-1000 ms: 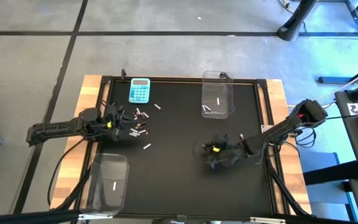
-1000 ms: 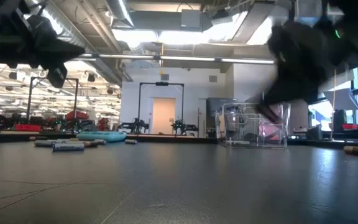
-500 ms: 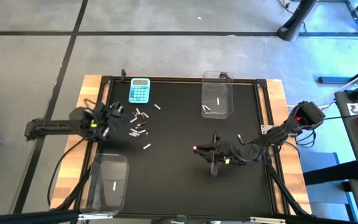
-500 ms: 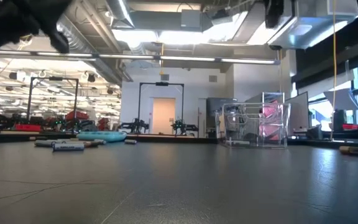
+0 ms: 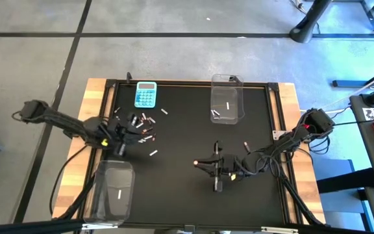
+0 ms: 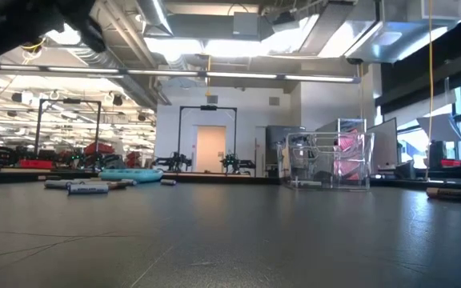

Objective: Sort batteries
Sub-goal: Put the black battery into the bottom transparent bin

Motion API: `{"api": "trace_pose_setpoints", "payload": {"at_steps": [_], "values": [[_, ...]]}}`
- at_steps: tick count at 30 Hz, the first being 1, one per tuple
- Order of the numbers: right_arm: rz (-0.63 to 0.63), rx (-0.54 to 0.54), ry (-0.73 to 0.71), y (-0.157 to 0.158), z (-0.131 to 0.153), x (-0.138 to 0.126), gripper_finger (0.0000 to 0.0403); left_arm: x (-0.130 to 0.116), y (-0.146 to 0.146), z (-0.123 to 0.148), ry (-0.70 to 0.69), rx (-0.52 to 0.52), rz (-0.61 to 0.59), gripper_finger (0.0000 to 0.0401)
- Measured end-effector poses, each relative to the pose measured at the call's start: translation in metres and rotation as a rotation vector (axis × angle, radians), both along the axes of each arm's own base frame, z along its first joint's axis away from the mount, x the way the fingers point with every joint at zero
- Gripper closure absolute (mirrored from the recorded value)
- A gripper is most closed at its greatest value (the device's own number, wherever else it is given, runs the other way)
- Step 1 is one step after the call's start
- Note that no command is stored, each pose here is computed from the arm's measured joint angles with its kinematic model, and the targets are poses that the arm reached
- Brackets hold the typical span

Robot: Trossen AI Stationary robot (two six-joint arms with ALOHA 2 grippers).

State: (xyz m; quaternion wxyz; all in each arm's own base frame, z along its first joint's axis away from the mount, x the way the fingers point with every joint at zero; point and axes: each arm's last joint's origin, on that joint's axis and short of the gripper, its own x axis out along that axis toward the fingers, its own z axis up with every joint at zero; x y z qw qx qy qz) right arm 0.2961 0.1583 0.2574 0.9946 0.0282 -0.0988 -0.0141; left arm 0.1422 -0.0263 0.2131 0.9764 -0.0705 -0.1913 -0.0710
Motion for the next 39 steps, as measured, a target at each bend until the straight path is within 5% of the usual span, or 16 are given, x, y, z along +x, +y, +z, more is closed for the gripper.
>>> {"api": "trace_pose_setpoints", "payload": {"at_steps": [3,9,15,24,32,39], "values": [[-0.004,0.002,-0.002,0.000,0.001,0.000,0.0367,0.020,-0.003,0.006,0.055,0.079,0.034,0.0401],[-0.011,-0.004,0.019,0.000,-0.001,0.001,0.0367,0.061,-0.014,0.018,0.147,0.067,0.006,0.0387],[-0.043,-0.002,0.026,-0.007,-0.002,0.004,0.0367,0.097,-0.032,0.010,0.253,0.074,-0.107,0.0294],[-0.059,0.006,0.026,-0.016,-0.002,0.009,0.0367,0.150,-0.061,0.010,0.208,0.106,-0.159,0.0177],[-0.054,0.015,0.034,-0.015,-0.003,0.009,0.0367,0.176,-0.067,0.010,0.211,0.102,-0.093,0.0181],[-0.055,0.013,0.039,-0.016,-0.003,0.009,0.0366,0.181,-0.068,0.013,0.204,0.099,-0.090,0.0226]]}}
